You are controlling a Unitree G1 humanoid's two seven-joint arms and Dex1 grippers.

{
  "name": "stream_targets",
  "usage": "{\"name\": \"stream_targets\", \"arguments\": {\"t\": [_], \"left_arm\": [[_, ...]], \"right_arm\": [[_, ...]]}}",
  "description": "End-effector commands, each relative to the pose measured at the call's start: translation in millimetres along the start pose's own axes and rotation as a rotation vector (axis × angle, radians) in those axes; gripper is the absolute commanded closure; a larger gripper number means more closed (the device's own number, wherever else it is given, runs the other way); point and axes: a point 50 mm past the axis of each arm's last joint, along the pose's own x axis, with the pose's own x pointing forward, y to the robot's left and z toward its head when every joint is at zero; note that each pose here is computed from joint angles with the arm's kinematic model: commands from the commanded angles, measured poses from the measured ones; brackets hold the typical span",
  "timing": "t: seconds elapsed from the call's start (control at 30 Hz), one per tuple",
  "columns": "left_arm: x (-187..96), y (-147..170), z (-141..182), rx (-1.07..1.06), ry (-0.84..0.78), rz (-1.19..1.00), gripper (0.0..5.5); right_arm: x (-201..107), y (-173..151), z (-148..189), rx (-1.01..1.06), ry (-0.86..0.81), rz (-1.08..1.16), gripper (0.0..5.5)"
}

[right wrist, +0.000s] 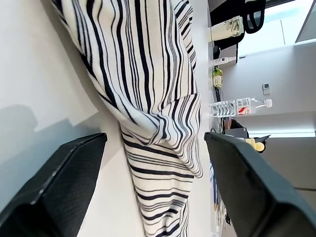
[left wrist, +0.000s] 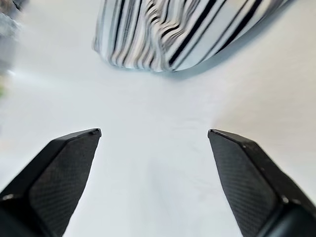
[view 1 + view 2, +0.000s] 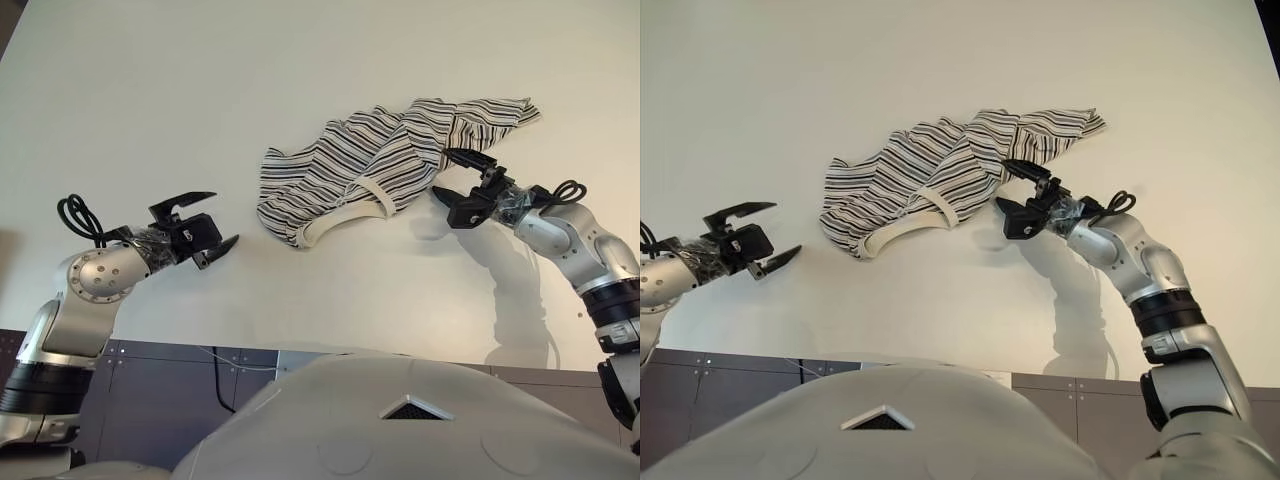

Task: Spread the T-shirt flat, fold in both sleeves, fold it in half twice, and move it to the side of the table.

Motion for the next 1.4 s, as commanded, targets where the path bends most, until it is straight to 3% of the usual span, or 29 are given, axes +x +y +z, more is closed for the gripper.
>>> {"name": "stream_targets", "arguments": {"t": [0.03,0.3,0.5,0.63,0.93,1.1,1.23,1.33,1.4], "left_arm": [[17,-28,-2,0.129,-0.004,-0.036,1.44],[32,-52,7,0.237,-0.119,-0.107,1.44],[43,-46,-3,0.343,-0.101,-0.138,1.44],[47,-45,-3,0.385,-0.141,-0.148,2.24],[46,-50,3,0.343,-0.205,-0.130,3.84],[44,-3,29,-0.045,-0.310,0.154,4.67],[36,39,49,-0.342,-0.446,0.271,5.31],[34,40,53,-0.405,-0.461,0.243,5.39],[38,22,47,-0.320,-0.381,0.152,5.39]], "right_arm": [[8,9,2,-0.033,-0.032,0.063,2.02],[16,7,0,-0.018,-0.012,0.032,3.42],[21,6,1,-0.007,-0.014,0.025,4.60],[23,4,2,-0.007,-0.023,0.024,5.38],[8,-13,6,0.124,-0.045,-0.090,5.40],[-2,-42,0,0.412,-0.043,-0.210,5.40],[-4,-48,5,0.656,-0.090,-0.122,5.40],[-4,-52,4,0.725,-0.080,-0.113,5.40],[-6,-43,3,0.630,-0.049,-0.059,5.40]]}}
